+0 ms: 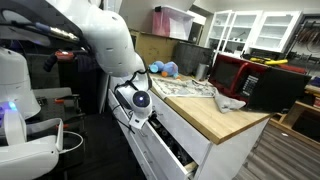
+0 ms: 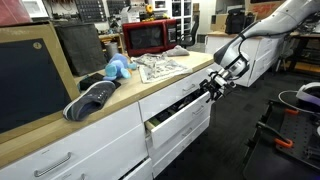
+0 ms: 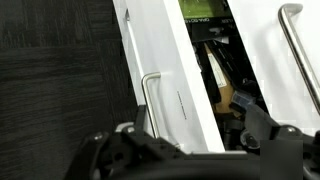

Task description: Open the right second drawer of the cabinet to the left

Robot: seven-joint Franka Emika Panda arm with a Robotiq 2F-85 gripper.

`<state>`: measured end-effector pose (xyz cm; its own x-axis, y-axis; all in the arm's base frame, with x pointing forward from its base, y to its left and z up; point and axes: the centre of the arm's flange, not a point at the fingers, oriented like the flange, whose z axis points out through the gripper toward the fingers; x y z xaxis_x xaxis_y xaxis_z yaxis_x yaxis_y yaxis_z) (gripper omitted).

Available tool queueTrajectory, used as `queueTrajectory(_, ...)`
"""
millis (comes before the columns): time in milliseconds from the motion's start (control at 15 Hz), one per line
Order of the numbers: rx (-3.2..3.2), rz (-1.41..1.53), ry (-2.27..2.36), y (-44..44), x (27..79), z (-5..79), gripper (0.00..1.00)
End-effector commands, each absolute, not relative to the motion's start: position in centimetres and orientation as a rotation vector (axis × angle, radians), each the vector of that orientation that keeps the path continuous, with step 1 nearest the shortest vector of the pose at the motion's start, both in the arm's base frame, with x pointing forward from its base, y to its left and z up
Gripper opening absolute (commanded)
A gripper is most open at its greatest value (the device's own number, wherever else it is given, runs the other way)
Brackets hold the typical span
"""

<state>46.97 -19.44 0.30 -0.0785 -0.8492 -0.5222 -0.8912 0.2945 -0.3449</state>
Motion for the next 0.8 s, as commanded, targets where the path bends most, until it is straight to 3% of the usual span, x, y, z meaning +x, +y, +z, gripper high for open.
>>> queueTrajectory(0,-1.566,0.03,1.965,-17.2,48.5,-0.4,1.0)
queueTrajectory(733,-1.678,-0.145,2.108,-13.2,51.3,-5.5,1.0)
